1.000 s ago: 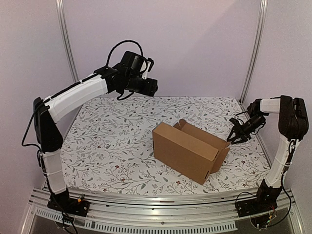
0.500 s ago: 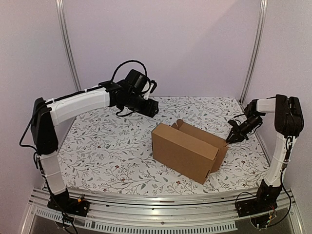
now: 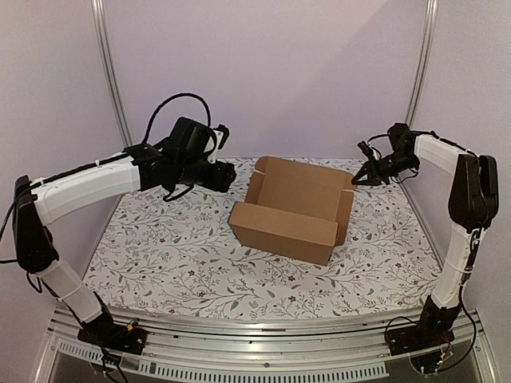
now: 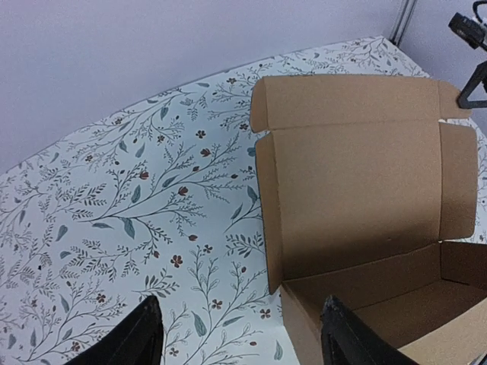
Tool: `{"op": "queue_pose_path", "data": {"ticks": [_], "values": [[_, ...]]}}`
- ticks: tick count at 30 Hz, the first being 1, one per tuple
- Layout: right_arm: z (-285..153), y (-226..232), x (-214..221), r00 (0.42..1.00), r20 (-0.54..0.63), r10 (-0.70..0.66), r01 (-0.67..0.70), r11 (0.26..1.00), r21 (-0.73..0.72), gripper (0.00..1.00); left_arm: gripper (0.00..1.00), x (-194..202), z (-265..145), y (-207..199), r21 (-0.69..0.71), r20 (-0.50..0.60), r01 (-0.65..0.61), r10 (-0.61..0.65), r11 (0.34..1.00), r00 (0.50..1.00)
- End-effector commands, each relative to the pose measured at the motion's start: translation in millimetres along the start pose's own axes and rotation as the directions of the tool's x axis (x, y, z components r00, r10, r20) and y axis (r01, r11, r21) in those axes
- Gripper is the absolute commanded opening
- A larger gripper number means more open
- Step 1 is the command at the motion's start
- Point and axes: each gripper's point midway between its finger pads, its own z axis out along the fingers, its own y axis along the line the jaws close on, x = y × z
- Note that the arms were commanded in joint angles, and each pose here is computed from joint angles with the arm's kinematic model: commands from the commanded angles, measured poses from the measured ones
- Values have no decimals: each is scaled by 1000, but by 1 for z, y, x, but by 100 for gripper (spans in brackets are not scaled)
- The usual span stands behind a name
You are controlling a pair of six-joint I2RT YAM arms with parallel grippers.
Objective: Fold the paper box
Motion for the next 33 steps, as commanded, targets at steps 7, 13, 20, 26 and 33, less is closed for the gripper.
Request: {"op": "queue_pose_path", "data": {"ticks": [7, 13, 20, 26, 33], "values": [[-17, 95, -47, 901, 238, -362, 372, 928, 3, 3, 75, -22, -28, 16, -31, 241, 28, -20, 999, 970], [-36, 137, -42, 802, 308, -512, 524, 850, 48, 4, 75, -12, -49, 21, -36, 278, 38, -27, 999, 960], [-18, 178, 5, 720, 290, -631, 643, 763, 65, 15, 75, 18, -66, 19, 0, 300, 78, -74, 997, 951], [-2, 178, 60, 854, 145, -501, 518, 845, -132, 27, 75, 50, -79, 12, 19, 262, 70, -72, 997, 962], [-30, 179, 129, 847, 3, -531, 521, 829, -202, 50, 76, 75, -99, 7, 42, 220, 70, -77, 997, 972]]}}
